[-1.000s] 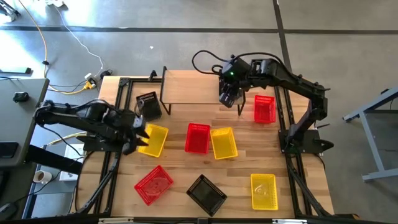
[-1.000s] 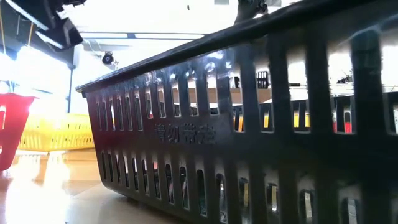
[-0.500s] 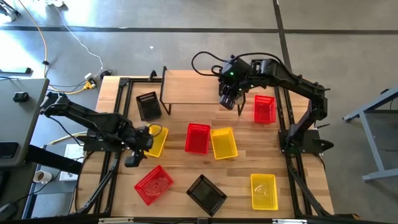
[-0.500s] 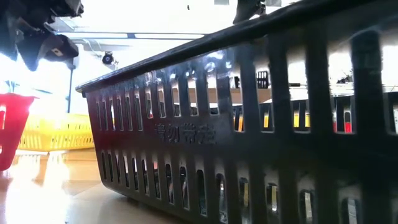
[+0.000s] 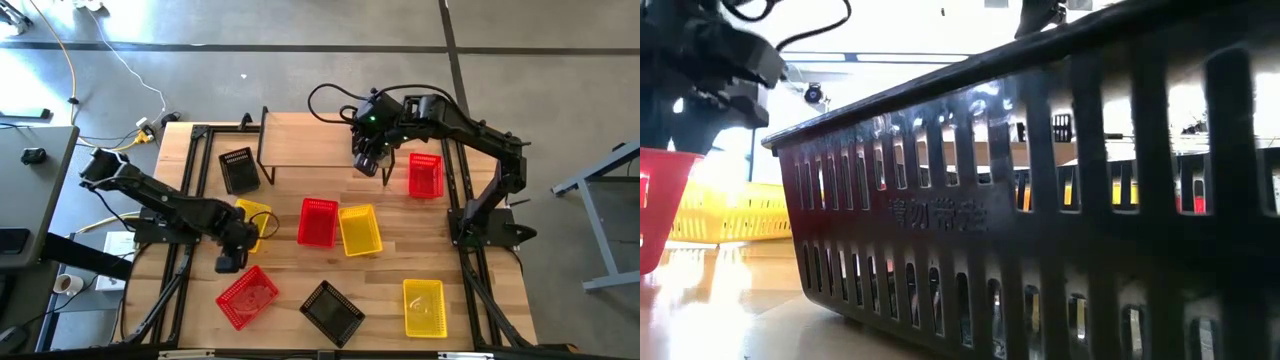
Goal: Stack baskets on shelf by color
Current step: Put the top left yellow bin on the shelf
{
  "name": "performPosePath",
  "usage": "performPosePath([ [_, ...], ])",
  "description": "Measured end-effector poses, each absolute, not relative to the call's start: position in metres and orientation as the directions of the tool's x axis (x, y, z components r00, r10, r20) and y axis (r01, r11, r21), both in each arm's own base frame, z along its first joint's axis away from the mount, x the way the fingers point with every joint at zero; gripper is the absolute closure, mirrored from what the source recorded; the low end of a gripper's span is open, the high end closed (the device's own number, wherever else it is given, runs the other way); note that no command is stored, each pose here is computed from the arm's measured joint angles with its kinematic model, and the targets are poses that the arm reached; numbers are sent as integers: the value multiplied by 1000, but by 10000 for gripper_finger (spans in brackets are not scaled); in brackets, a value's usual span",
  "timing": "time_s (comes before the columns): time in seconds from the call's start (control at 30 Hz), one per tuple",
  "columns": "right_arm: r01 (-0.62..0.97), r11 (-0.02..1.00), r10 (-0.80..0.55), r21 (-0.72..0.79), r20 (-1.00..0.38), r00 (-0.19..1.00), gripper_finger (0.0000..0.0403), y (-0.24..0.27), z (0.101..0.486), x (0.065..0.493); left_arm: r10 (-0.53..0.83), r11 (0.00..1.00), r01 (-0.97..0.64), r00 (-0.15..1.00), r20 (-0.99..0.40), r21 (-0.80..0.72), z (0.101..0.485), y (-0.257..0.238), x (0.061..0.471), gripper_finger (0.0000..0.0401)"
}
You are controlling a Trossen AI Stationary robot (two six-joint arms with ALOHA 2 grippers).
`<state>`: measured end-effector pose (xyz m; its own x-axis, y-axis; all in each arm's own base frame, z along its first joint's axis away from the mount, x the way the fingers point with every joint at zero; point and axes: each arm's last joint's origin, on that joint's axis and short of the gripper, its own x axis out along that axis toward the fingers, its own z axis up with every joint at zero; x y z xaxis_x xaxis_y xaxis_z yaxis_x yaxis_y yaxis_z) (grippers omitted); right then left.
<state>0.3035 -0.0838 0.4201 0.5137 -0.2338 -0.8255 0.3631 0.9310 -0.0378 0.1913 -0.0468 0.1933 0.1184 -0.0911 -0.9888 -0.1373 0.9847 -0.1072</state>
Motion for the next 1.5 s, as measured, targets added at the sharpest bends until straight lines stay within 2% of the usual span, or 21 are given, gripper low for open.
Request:
performPosePath([
  [0.33, 363, 931, -234, -38, -826, 514, 337, -84, 420, 304, -67, 986, -152, 6, -998, -67, 172, -49, 200, 264],
  [0.47, 363, 931, -234, -38, -826, 513, 337, -84, 420, 304, -65, 981, -184, -19, -998, -60, 168, -50, 202, 297],
  [0.67, 363, 931, -234, -38, -826, 513, 337, -84, 420, 304, -66, 976, -208, -6, -998, -63, 170, -50, 201, 387],
  [0.87, 363, 931, -234, -38, -826, 513, 337, -84, 420, 304, -91, 972, -212, 42, -995, -98, 180, -50, 199, 390],
  [1.13, 367, 930, -234, -35, -825, 514, 337, -84, 420, 304, -121, 968, -180, 275, -954, -175, 234, -52, 206, 397],
  [1.5, 385, 923, -234, -22, -826, 513, 337, -84, 420, 304, 43, 978, -189, 585, -810, -85, 317, -41, 196, 399],
])
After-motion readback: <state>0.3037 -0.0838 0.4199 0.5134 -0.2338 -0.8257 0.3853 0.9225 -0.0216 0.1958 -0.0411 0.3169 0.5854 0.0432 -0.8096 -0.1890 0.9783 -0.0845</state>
